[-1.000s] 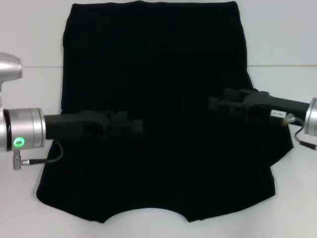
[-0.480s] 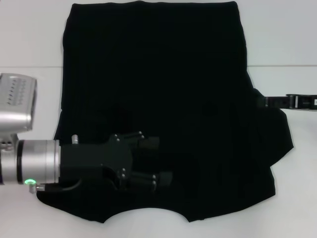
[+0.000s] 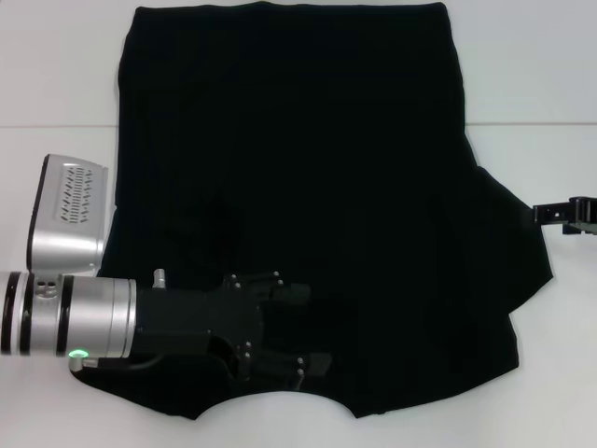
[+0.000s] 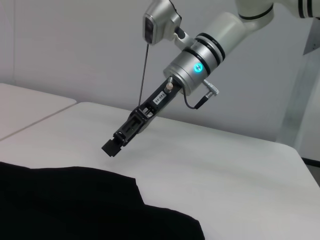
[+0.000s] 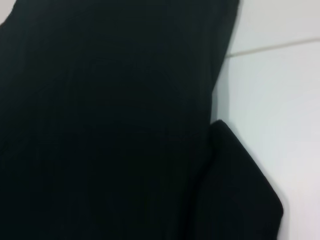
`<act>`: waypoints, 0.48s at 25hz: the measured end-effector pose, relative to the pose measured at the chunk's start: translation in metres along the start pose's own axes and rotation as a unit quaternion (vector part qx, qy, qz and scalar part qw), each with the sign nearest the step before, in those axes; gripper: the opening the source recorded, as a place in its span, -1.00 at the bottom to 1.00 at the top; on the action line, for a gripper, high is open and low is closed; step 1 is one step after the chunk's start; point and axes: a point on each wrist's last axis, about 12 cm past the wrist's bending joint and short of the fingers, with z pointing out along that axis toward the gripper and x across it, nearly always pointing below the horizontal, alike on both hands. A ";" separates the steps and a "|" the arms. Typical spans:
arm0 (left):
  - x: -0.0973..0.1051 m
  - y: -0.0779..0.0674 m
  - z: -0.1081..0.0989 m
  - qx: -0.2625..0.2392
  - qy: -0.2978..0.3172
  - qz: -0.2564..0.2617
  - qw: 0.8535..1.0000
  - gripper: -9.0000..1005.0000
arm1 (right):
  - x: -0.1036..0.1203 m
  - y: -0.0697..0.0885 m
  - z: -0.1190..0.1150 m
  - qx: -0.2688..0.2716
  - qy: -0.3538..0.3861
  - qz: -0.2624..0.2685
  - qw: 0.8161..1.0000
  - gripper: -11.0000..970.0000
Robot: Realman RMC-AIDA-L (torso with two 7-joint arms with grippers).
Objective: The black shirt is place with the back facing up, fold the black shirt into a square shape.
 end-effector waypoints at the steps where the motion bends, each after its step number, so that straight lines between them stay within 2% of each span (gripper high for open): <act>1: 0.000 0.000 0.000 0.000 0.001 0.000 1.000 0.88 | 0.002 -0.001 0.000 0.000 0.002 0.002 1.000 0.71; 12: 0.000 0.000 0.000 0.001 0.002 0.002 1.000 0.89 | 0.018 -0.004 0.013 0.004 0.026 0.015 1.000 0.70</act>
